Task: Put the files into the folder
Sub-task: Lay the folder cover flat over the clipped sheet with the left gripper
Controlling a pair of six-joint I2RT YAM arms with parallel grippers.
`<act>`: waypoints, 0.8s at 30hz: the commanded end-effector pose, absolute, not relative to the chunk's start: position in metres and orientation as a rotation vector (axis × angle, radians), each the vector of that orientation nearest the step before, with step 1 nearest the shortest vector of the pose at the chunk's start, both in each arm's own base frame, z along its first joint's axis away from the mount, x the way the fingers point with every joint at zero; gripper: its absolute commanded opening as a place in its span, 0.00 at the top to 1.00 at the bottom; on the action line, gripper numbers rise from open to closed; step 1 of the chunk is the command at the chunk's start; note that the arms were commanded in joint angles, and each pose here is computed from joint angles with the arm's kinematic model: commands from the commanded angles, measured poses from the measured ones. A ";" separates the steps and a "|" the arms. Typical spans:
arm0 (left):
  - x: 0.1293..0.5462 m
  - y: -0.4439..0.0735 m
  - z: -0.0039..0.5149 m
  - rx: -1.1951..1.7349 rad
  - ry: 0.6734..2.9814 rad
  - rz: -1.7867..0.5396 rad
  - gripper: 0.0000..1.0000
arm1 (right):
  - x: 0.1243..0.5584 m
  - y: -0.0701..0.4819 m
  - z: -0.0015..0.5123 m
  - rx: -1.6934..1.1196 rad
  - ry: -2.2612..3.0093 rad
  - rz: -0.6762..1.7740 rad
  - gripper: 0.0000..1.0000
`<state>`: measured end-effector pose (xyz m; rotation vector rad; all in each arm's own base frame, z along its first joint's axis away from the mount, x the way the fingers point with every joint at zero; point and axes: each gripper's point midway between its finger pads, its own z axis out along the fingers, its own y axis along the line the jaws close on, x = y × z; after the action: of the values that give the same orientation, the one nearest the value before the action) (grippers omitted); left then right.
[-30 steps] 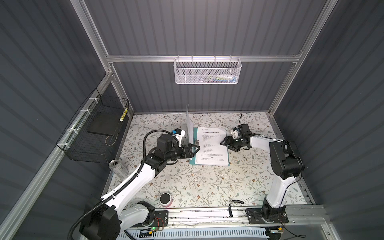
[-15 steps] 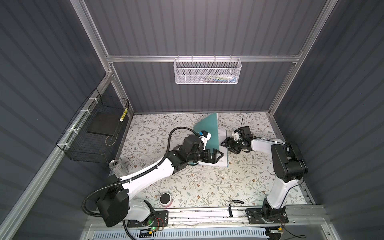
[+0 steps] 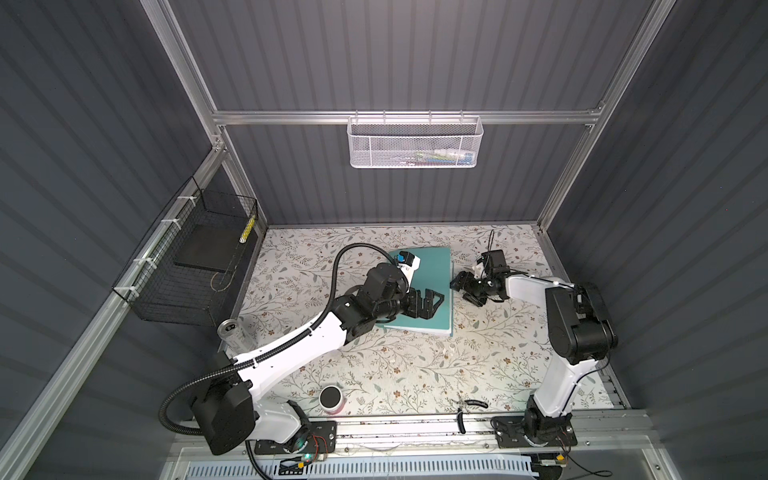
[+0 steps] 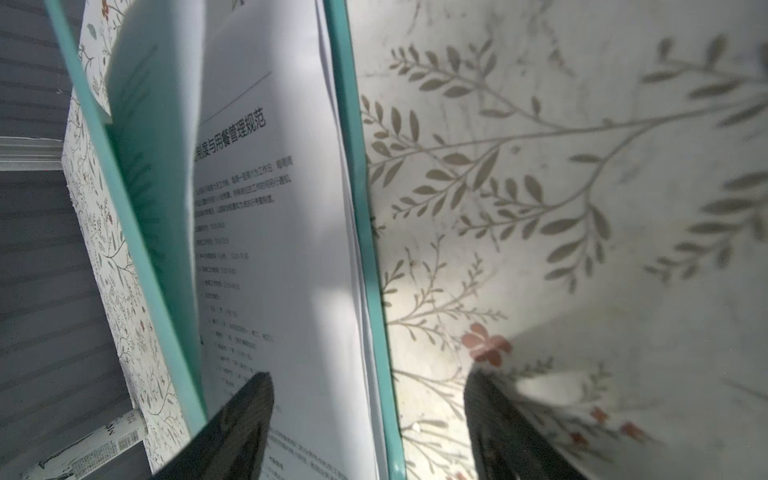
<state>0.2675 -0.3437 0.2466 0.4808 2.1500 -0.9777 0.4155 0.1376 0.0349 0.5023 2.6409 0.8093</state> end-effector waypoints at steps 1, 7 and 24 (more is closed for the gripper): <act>0.278 -0.322 0.239 0.443 2.153 -0.926 0.00 | 0.407 0.125 0.009 0.596 2.740 0.709 0.25; 0.296 -0.296 0.223 0.363 2.180 -0.918 0.00 | 0.431 0.133 0.004 0.598 2.760 0.729 0.25; 0.334 -0.261 0.195 0.290 2.214 -0.666 0.00 | 0.458 0.135 0.029 0.504 2.758 0.679 0.26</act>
<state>0.3206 -0.2797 0.1898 0.3113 2.2494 -0.8106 0.4826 0.1436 0.0365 0.5119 2.6836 0.7623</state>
